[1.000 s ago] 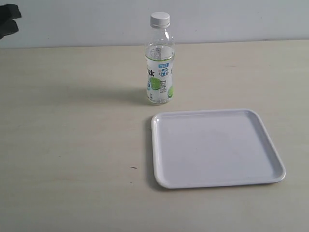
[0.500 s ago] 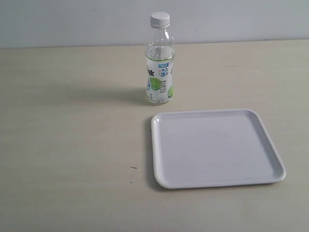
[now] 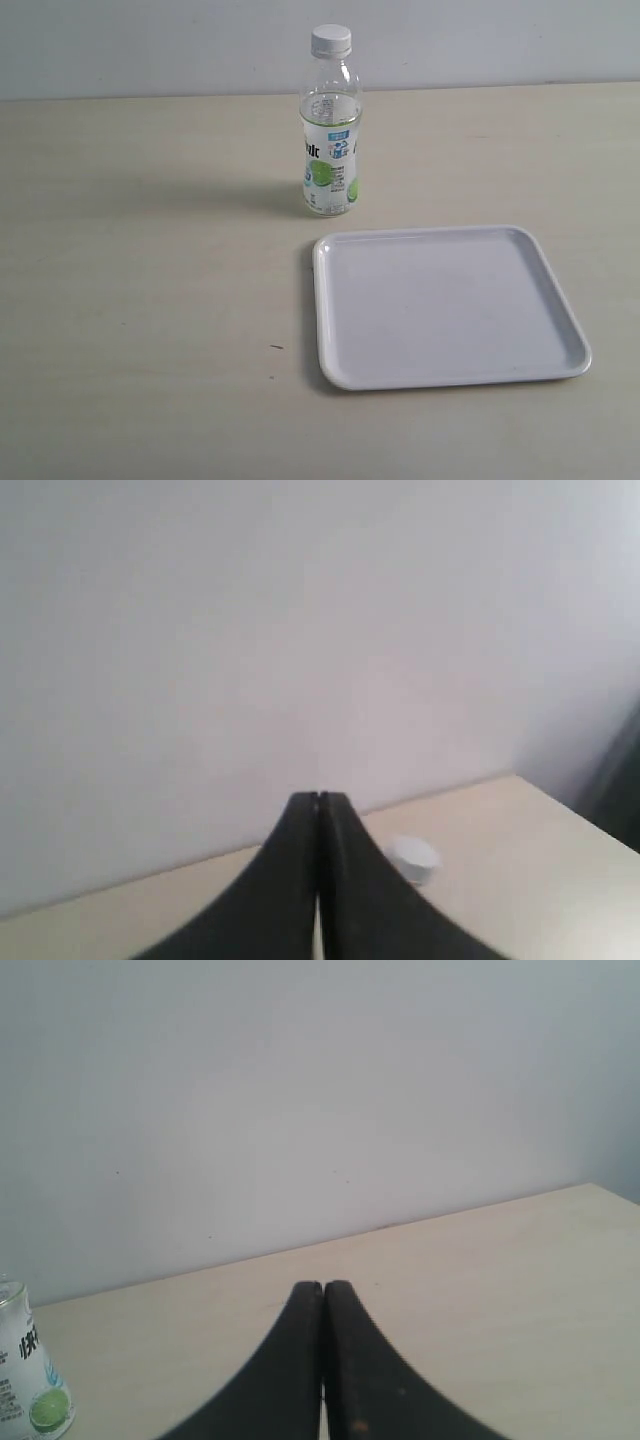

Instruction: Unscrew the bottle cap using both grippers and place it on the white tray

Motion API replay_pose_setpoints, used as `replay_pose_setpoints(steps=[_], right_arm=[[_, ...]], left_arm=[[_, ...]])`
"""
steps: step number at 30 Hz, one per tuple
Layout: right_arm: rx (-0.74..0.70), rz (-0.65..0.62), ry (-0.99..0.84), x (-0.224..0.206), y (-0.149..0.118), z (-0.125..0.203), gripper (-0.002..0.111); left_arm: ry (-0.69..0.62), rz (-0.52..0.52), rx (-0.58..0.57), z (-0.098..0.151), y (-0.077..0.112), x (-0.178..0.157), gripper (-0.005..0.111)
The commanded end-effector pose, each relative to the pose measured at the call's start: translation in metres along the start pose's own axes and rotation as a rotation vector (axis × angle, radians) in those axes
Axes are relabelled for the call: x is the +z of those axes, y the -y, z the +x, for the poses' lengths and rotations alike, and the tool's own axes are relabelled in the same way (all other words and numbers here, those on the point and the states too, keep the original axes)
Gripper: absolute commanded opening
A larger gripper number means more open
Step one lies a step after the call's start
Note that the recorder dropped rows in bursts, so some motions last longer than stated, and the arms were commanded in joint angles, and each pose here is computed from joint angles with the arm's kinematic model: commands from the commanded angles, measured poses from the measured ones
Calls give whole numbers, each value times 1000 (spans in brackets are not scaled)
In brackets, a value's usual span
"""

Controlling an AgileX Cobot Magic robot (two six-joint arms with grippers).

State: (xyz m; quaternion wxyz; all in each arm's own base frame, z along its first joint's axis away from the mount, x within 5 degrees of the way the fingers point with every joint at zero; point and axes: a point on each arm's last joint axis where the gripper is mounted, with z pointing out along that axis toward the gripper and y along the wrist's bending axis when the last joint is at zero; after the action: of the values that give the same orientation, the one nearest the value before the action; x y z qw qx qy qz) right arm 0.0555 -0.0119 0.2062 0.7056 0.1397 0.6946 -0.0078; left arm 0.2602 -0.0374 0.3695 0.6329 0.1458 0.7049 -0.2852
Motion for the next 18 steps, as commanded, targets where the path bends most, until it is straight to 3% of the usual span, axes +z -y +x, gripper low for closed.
replay_pose_setpoints(steps=[1, 5, 8, 11, 13, 15, 17, 18], right_arm=[[-1, 2, 5, 0, 0, 1, 0], [-1, 2, 5, 0, 0, 1, 0], [-1, 2, 5, 0, 0, 1, 0], [-1, 2, 5, 0, 0, 1, 0], [-1, 2, 5, 0, 0, 1, 0], [-1, 2, 5, 0, 0, 1, 0], [-1, 2, 5, 0, 0, 1, 0], [-1, 2, 5, 0, 0, 1, 0]], left_arm=[[-19, 250, 88, 7, 11, 6, 0], [-301, 348, 231, 32, 3, 14, 0], [-574, 279, 217, 39, -13, 17, 0], [-810, 50, 124, 42, -39, 16, 0], [-902, -172, 76, 43, -60, 16, 0], [-899, -411, 58, 44, -81, 13, 0], [-788, -650, -22, 44, -98, 10, 0], [-748, -702, -33, 47, -101, 9, 0]])
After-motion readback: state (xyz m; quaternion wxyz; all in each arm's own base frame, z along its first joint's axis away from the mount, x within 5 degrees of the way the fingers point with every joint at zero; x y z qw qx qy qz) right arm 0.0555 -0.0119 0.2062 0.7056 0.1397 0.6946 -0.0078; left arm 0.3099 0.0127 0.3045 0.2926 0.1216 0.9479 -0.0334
